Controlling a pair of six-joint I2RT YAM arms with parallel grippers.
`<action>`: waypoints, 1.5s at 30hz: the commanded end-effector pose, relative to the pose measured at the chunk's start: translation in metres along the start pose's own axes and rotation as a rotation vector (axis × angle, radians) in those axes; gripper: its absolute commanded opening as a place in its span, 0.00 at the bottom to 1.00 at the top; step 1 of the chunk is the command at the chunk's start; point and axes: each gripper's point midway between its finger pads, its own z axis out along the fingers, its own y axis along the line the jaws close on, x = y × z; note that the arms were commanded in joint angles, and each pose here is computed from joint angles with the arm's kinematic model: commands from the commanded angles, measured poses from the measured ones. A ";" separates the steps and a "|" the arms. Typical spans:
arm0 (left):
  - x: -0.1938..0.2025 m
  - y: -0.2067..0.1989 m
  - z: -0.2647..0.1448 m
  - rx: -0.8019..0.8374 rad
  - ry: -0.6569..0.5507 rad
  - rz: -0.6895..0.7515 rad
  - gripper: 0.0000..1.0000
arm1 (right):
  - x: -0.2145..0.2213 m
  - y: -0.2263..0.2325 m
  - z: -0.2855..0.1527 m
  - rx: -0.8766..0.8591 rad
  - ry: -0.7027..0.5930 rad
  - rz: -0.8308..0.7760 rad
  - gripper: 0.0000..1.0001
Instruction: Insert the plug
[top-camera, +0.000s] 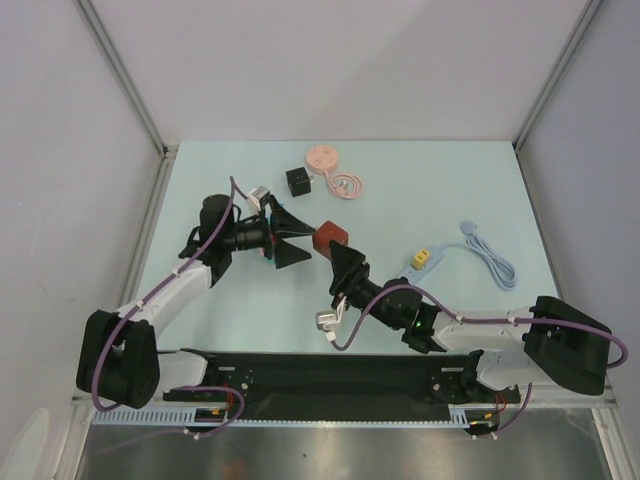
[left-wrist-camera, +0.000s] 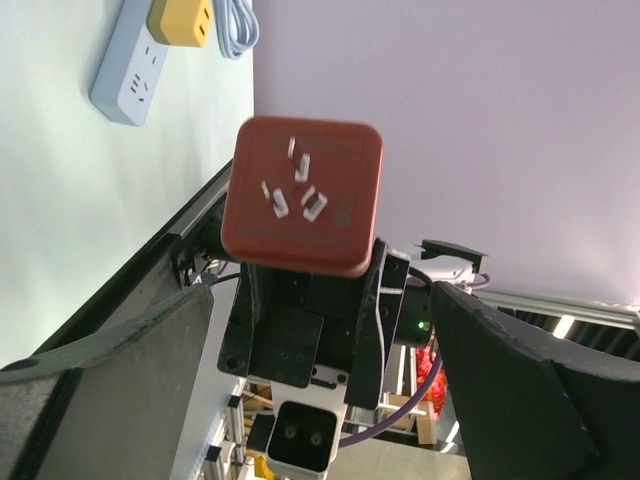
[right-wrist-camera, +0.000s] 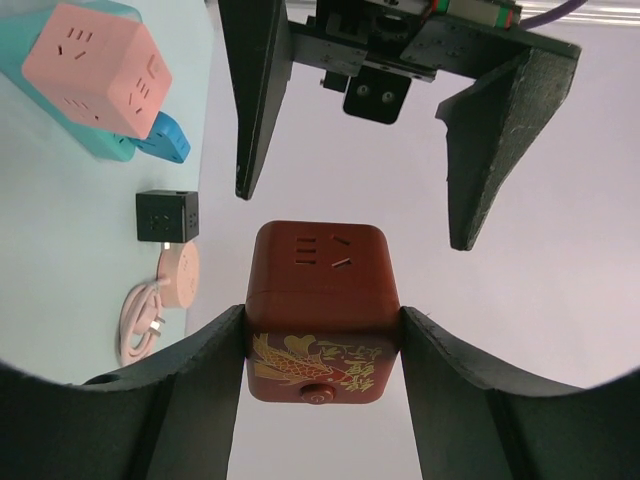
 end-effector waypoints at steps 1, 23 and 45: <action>-0.007 -0.009 0.001 0.048 -0.005 0.005 0.94 | -0.003 -0.040 -0.001 0.142 0.004 -0.012 0.00; -0.014 0.016 0.009 0.010 -0.030 -0.022 0.88 | -0.012 -0.043 0.018 0.153 0.016 0.044 0.00; -0.012 -0.015 0.005 0.114 -0.016 0.054 0.00 | -0.014 -0.026 0.024 0.131 0.053 0.140 0.70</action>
